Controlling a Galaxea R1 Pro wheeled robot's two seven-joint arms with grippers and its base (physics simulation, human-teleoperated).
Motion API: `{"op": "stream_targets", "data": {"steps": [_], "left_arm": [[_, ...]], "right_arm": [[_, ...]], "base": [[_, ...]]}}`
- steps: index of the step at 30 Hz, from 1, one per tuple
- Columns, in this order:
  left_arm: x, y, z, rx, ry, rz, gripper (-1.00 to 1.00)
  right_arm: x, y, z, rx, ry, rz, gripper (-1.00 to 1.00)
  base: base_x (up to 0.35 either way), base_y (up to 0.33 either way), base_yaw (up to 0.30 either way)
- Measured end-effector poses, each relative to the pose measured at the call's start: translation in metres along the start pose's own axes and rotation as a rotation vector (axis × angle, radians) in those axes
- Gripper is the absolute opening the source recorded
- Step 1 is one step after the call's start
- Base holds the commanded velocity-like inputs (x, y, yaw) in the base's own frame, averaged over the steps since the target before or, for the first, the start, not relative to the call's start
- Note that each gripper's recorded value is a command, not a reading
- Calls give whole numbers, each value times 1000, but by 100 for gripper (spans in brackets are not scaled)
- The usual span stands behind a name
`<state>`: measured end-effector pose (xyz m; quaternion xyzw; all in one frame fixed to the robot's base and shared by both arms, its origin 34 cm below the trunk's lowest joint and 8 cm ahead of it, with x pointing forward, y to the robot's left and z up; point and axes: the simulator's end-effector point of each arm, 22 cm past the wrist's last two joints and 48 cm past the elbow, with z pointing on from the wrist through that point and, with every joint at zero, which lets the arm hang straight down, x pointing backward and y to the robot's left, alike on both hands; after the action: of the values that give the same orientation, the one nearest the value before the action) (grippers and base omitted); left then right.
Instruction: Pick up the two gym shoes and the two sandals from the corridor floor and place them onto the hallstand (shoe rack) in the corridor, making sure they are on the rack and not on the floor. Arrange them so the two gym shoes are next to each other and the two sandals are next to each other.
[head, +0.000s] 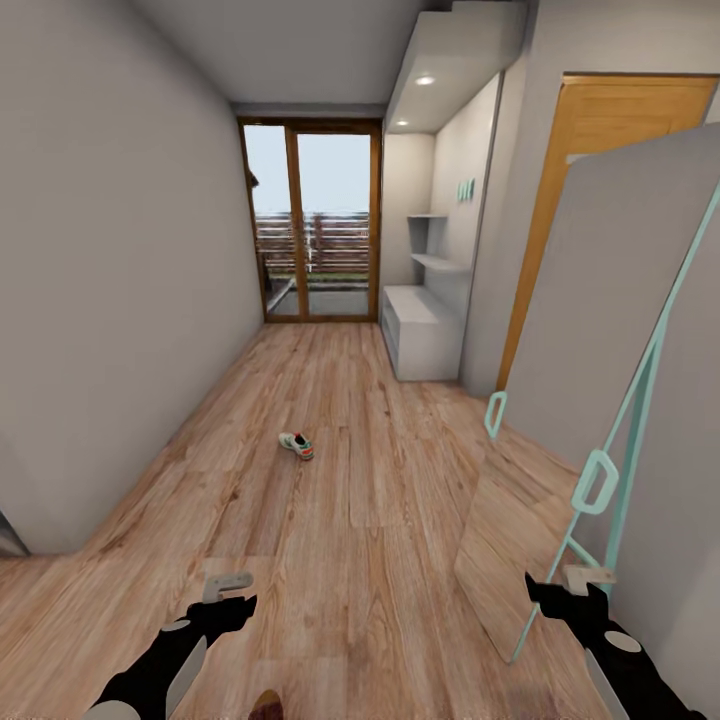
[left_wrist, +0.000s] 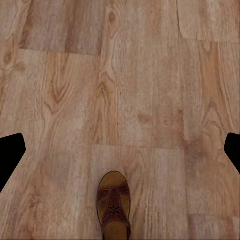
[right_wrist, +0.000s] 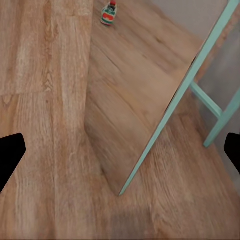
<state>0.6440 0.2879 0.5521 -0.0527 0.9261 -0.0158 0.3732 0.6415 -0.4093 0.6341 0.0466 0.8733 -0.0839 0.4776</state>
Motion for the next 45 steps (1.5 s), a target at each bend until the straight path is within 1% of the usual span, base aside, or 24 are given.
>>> {"op": "stream_targets", "data": {"steps": [8,17,18,20,22,24,25,26,29,34,36,37,38,41,45], "left_arm": [[16,2,11,-1,7,2,100],[30,3,23,-2,8,4,100],[31,2,24,-1,7,5,100],[34,2,27,0,6,6,100],[37,2,29,0,5,7,100],[40,2,32,0,5,8,100],[42,3,33,0,5,8,100],[44,2,34,-1,5,8,100],[48,2,38,-1,5,7,100],[57,2,44,-2,5,7,100],[60,1,47,-1,6,6,100],[62,1,48,-1,6,6,100],[64,1,49,-1,6,6,100],[69,1,53,0,6,6,100],[75,2,58,0,5,6,100]], "right_arm": [[14,0,8,1,1,-4,100],[-4,1,12,-1,-60,-15,100],[-21,2,11,-2,-59,-29,100],[-44,5,9,-4,-49,-42,100],[-86,19,2,-18,-25,-64,100],[-108,28,0,-29,-22,-75,100],[-118,32,-1,-33,-24,-79,100],[-156,43,-4,-45,-48,-85,100],[-177,48,-6,-51,-74,-86,100],[-179,56,-4,-75,-85,-87,100],[-172,68,-2,-123,-74,-88,100],[-168,72,-1,-137,-68,-87,100],[-156,84,3,-183,-42,-85,100],[-141,97,8,-231,-19,-83,100],[-128,108,11,-274,-8,-80,100]], "base": [[0,0,0],[0,0,0],[0,0,0],[0,0,0],[0,0,0],[0,0,0],[0,0,0],[0,0,0],[0,0,0],[0,0,0],[0,0,0],[0,0,0],[0,0,0],[0,0,0],[0,0,0]]}}
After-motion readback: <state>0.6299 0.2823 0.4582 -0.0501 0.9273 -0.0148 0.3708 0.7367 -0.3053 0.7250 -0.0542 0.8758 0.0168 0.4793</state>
